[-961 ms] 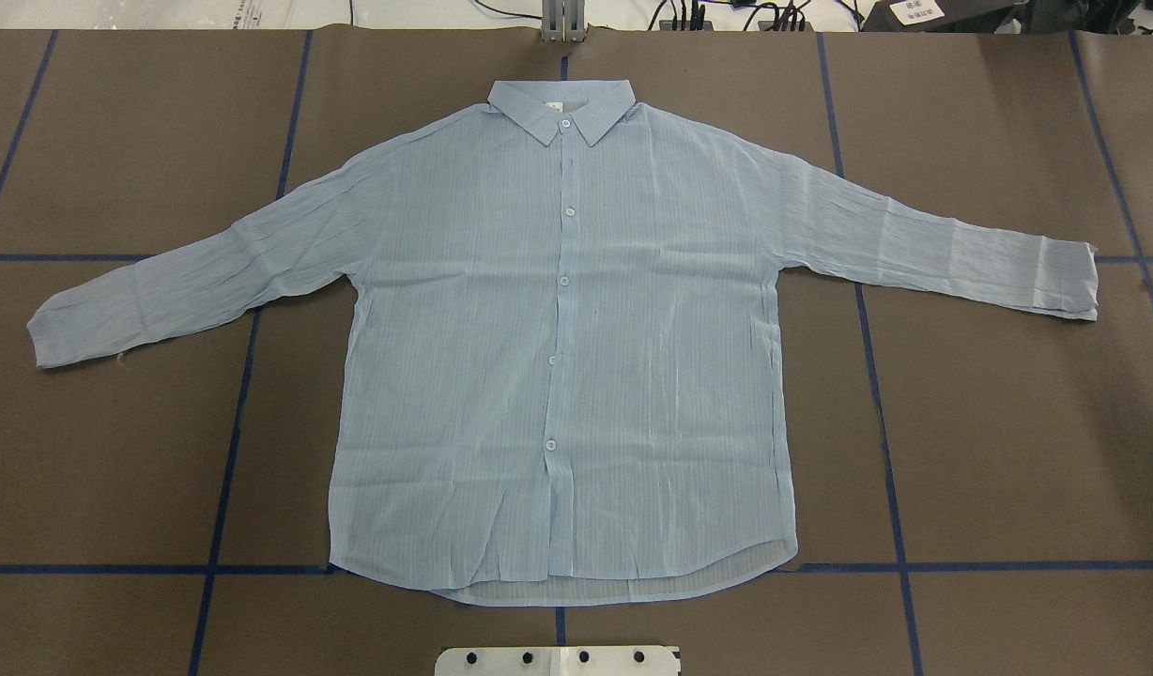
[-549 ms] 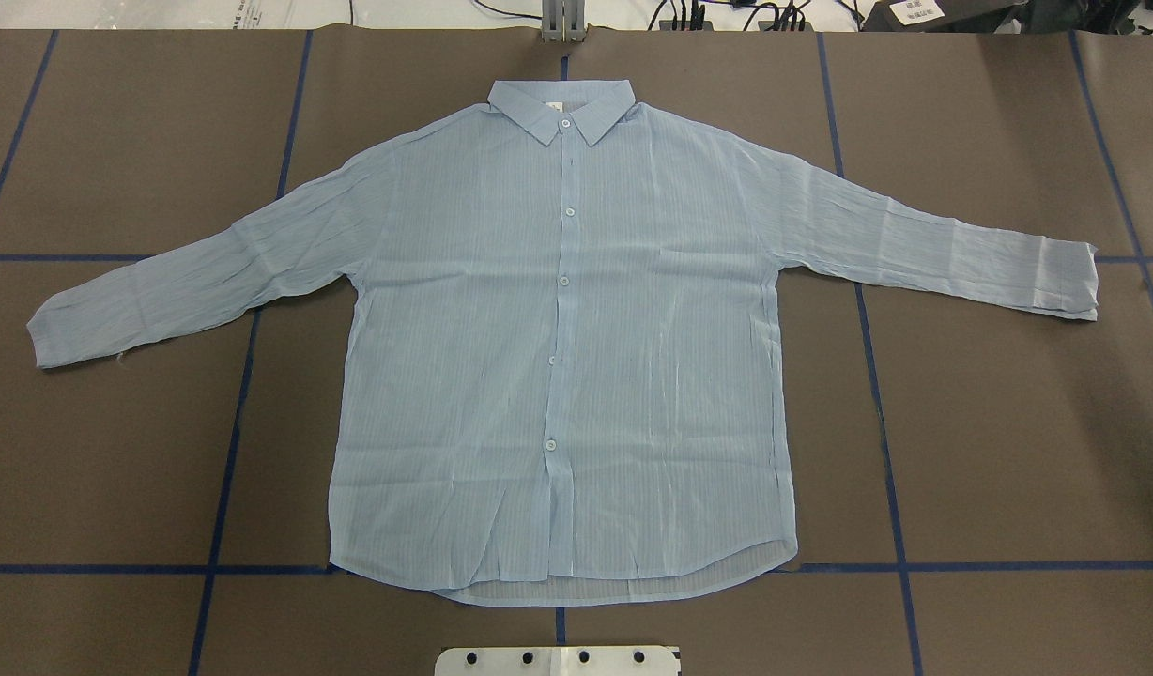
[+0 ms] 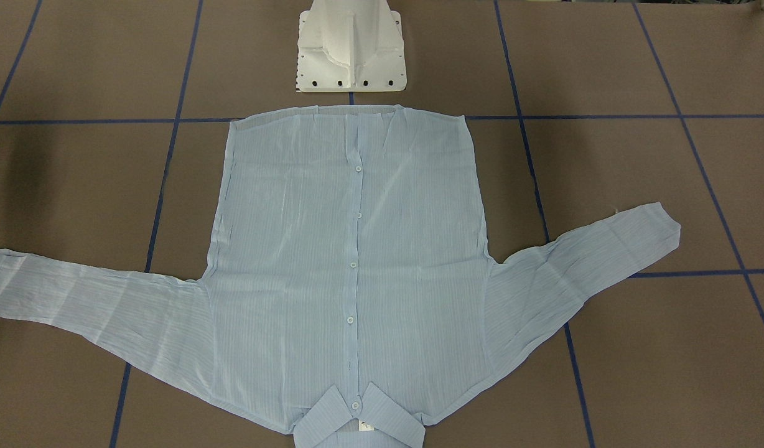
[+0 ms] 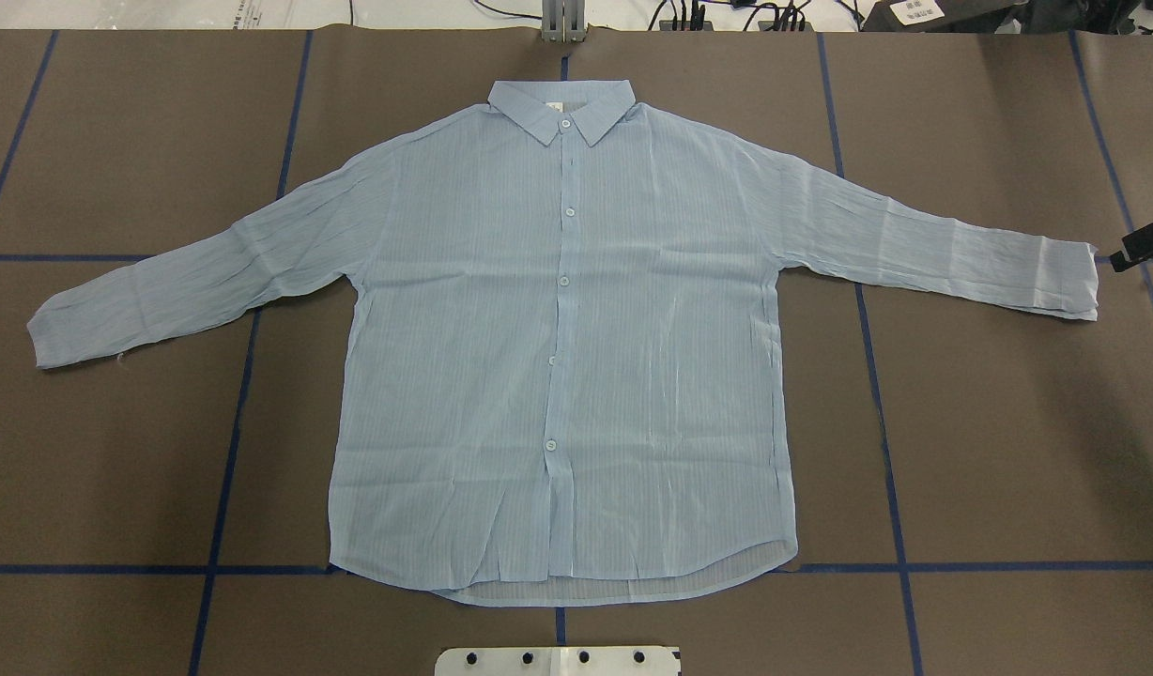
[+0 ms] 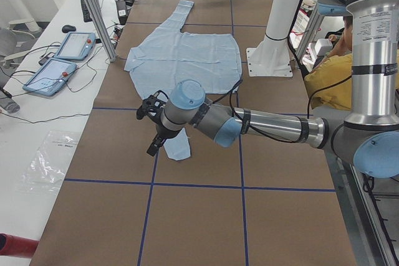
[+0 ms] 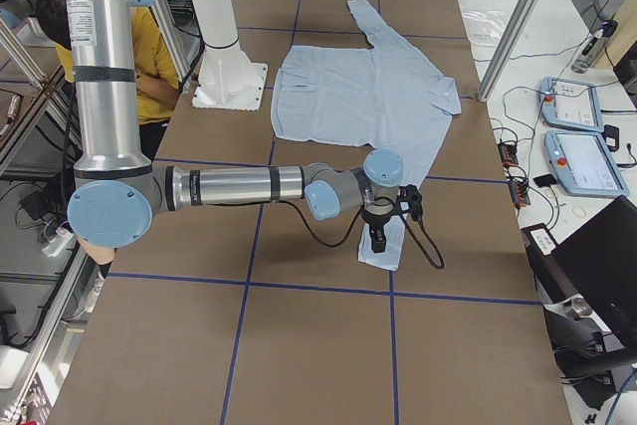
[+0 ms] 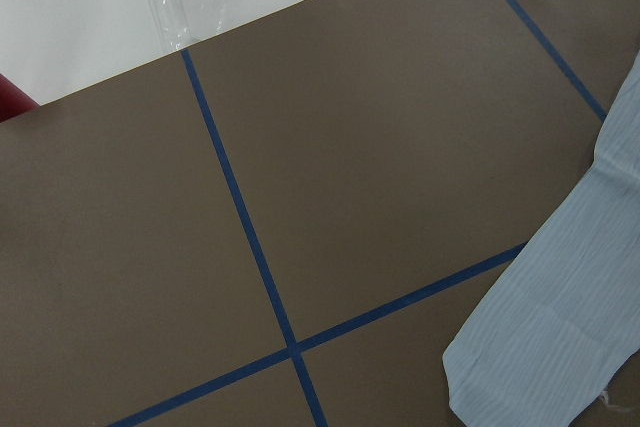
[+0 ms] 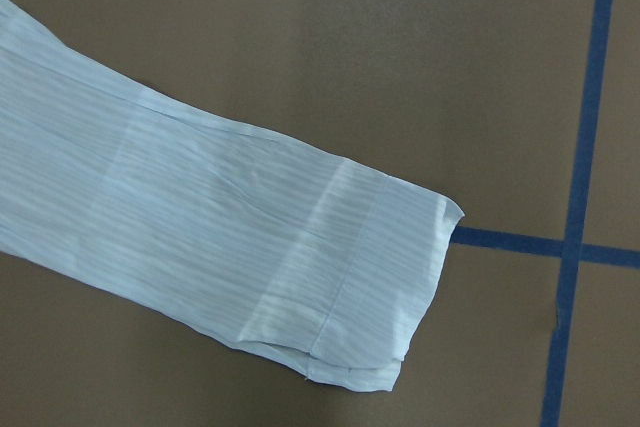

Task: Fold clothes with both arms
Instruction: 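Lower the right gripper to the cuff of the sleeve nearest it and grasp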

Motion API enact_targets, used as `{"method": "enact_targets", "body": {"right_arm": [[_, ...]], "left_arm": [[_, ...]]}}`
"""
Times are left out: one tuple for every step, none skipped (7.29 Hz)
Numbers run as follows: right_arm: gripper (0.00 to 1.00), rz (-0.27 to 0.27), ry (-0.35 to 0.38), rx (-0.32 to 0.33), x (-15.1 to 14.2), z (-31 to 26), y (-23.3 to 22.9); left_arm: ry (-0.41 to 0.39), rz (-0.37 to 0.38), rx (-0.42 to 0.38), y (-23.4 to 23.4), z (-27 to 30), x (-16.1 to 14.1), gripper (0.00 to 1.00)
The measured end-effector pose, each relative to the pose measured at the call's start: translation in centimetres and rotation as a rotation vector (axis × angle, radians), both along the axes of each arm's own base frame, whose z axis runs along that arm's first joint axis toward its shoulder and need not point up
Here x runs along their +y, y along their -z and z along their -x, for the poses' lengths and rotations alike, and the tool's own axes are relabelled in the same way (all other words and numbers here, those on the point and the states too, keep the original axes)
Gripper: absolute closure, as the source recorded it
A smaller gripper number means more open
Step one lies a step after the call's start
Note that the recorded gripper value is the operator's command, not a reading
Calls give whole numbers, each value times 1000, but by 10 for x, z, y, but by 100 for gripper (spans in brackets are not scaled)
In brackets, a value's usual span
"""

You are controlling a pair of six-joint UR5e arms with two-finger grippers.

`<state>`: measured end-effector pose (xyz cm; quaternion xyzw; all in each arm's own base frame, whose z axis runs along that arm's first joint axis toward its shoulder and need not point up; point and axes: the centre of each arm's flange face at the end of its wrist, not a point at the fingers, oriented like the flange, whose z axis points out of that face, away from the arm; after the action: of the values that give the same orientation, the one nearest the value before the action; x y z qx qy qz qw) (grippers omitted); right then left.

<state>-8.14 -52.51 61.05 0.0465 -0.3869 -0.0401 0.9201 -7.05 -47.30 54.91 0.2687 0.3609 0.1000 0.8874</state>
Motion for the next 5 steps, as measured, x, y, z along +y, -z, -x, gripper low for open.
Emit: {"method": "enact_targets", "body": {"right_arm": [[2,51,-36,7,-4,9,-5],[2,108,-82,8,-7,17,-10],[7,163,-146,-1,-8,25,-16],[10,212,-215,-19,-8,34,-25],[11,248,-270,-37,-5,41,-38]], "left_arm": [[6,8,7,-3,-1,-2,1],[9,13,16,-2,-4,-4,1],[-4,11,21,2,-12,-8,1],[-23,8,25,5,-22,-12,1],[-28,26,32,4,-28,-14,1]]}}
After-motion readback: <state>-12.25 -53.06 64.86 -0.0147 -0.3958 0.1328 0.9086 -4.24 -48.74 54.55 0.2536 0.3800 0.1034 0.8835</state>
